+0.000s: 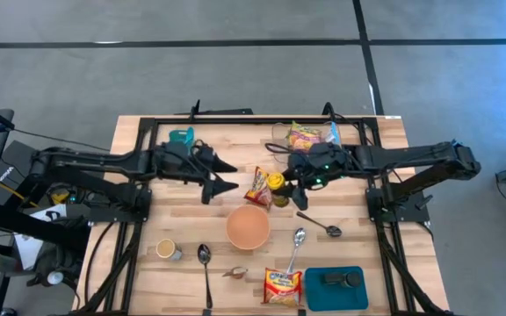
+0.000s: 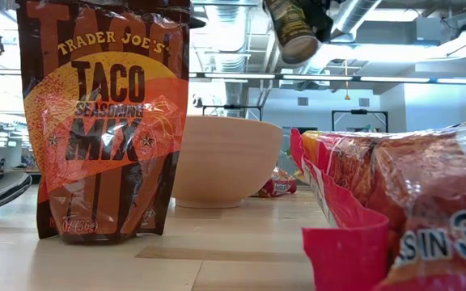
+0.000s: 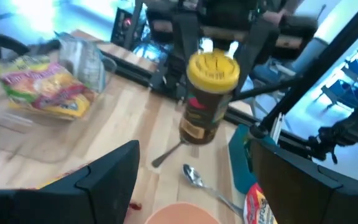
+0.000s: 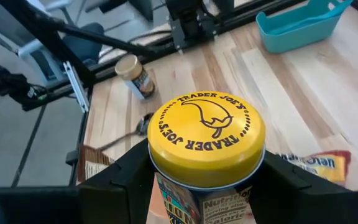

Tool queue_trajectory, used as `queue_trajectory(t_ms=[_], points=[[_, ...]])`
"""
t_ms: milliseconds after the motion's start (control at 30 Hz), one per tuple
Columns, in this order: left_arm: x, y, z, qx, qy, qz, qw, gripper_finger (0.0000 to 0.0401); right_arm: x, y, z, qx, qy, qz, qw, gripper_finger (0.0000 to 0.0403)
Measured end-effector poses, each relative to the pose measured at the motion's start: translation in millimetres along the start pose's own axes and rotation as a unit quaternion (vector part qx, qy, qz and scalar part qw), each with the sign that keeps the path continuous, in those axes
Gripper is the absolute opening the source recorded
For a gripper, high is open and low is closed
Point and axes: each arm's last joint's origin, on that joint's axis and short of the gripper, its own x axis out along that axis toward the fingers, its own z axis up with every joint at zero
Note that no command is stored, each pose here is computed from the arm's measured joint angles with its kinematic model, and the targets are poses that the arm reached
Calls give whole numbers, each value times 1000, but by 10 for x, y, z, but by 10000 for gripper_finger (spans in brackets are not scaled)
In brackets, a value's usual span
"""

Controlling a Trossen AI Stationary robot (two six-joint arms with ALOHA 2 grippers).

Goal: Pick & Place Food Item
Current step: Put the yellow seasoning can into the dark blue bin

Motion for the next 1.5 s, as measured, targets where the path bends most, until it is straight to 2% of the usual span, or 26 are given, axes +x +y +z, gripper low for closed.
queue_trajectory(t_ms=[467,900,1267,1500], points=[[-519,45,200,7,-50,14,999,300,14,163,-71,-16,6,13,1000,197],[-939,9,211,21,-67,22,997,300,12,258,-113,-24,12,28,999,194],[-1211,70,98,18,-46,99,994,298,11,269,-117,-25,13,30,999,194],[-1323,99,53,22,-44,136,989,265,12,273,-119,-25,13,31,999,196]])
